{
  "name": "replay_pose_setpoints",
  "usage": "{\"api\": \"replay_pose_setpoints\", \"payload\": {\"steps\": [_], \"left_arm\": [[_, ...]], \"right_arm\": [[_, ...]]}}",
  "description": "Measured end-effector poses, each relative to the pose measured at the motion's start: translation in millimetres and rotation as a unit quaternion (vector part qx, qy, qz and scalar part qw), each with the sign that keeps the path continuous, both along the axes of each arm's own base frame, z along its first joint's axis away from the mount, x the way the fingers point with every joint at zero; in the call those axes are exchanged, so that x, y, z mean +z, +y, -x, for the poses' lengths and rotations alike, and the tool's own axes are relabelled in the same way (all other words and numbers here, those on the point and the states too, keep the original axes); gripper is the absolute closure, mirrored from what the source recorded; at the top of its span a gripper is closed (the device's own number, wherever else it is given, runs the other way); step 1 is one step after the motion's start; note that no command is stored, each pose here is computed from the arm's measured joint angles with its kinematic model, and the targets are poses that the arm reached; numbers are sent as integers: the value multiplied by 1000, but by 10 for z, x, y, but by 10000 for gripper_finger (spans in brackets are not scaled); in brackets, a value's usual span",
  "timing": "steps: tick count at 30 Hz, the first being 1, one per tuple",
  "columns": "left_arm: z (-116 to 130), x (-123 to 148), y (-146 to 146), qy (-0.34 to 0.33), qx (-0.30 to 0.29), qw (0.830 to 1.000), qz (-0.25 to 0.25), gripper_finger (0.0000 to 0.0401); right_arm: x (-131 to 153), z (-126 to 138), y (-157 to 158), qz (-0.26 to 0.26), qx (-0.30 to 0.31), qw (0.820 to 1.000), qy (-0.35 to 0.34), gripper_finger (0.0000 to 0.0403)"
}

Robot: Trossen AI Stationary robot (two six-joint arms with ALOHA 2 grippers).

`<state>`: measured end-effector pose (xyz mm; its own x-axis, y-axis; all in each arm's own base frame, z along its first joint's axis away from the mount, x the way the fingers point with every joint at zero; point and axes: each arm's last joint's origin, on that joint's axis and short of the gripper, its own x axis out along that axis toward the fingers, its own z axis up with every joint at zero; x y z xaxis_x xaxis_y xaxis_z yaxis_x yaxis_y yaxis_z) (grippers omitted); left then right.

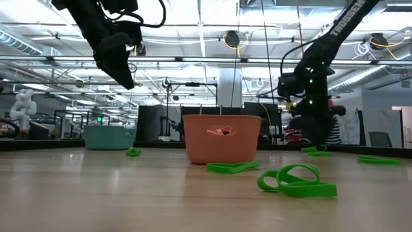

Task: Sort rubber bands into baskets
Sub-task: Put the green rubber band into the green bin

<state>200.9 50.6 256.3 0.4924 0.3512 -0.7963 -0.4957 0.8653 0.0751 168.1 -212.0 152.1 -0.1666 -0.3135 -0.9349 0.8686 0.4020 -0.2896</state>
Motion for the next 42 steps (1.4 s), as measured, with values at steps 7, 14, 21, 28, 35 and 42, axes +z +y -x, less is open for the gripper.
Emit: {"api": "replay_pose_setpoints", "payload": {"steps": [7, 14, 21, 28, 35, 42], "left_arm": [[0, 0, 0, 0, 0, 1000, 0, 257], [-17, 11, 4, -8, -4, 1000, -7, 257], [-39, 29, 9, -19, -11, 1000, -15, 257], [-40, 30, 9, -19, -13, 1000, -16, 257], [-41, 31, 10, -19, -14, 1000, -16, 257], [-41, 31, 10, -20, -13, 1000, -16, 257]], "right_arm": [[-167, 23, -59, -37, 14, 999, 18, 291], [-151, 31, -54, -40, 31, 999, 20, 390], [53, 75, -4, -17, 39, 999, 6, 397], [363, 98, 100, -10, 58, 994, -87, 399], [604, 98, 228, 19, 79, 988, -134, 399], [773, 97, 344, 47, 86, 982, -162, 399]]}}
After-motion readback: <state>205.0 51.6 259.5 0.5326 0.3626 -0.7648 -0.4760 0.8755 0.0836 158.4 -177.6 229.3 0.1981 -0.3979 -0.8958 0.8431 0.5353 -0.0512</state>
